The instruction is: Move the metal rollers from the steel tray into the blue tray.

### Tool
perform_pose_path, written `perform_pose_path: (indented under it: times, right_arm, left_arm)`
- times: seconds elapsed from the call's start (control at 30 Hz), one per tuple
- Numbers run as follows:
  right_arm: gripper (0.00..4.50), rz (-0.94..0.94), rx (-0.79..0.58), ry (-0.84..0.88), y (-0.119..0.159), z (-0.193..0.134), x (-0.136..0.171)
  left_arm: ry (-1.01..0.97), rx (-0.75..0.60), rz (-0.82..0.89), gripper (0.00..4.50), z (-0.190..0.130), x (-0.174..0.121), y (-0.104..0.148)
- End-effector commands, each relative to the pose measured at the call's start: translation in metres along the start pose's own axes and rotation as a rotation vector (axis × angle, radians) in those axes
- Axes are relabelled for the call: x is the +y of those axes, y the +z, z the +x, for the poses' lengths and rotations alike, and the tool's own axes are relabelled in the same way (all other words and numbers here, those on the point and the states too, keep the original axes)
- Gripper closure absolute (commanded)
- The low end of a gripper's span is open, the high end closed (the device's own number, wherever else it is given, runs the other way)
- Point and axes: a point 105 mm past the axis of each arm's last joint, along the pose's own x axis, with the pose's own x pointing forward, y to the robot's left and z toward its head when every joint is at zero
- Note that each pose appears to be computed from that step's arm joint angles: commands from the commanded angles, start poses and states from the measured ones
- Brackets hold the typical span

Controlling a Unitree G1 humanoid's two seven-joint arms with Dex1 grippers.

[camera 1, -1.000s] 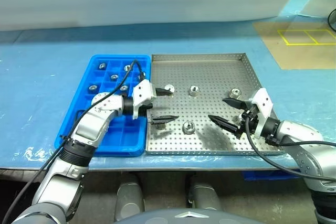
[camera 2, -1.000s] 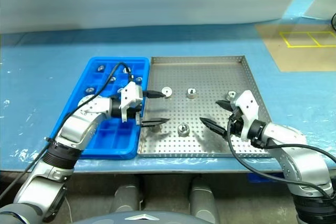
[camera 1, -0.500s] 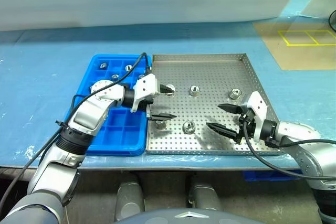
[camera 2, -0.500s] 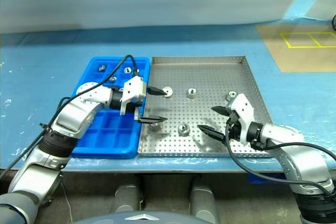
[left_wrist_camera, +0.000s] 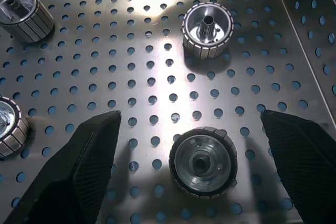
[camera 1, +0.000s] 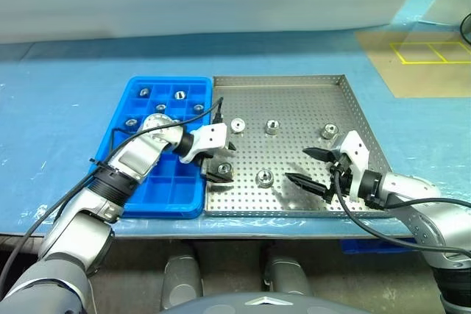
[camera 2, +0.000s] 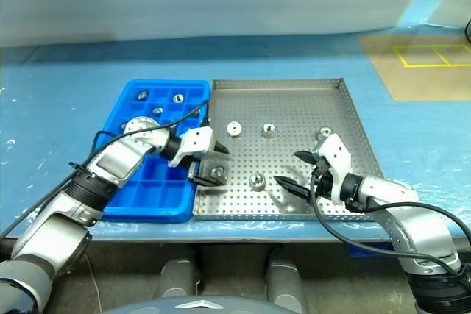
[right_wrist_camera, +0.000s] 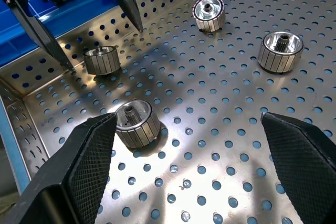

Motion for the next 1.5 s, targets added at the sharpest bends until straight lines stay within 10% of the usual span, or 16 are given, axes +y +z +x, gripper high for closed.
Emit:
perform_pose_path:
  times: [0.03,1.1,1.4,1.5]
  right_arm:
    - [0.00,-0.030,-0.028,0.007,0.010,-0.001,0.005]
    - [0.00,-0.017,-0.060,-0.002,0.014,0.009,0.011]
    - [0.00,-0.021,-0.072,-0.020,0.015,0.010,0.008]
    - [0.00,-0.021,-0.072,-0.019,0.014,0.011,0.008]
  left_arm:
    - [-0.017,0.026,0.059,0.03,0.000,0.003,0.006]
    - [-0.290,0.341,0.269,0.03,0.008,-0.002,0.008]
    - [-0.366,0.438,0.280,2.70,0.008,-0.014,-0.007]
    - [-0.363,0.446,0.274,2.79,0.007,-0.015,-0.010]
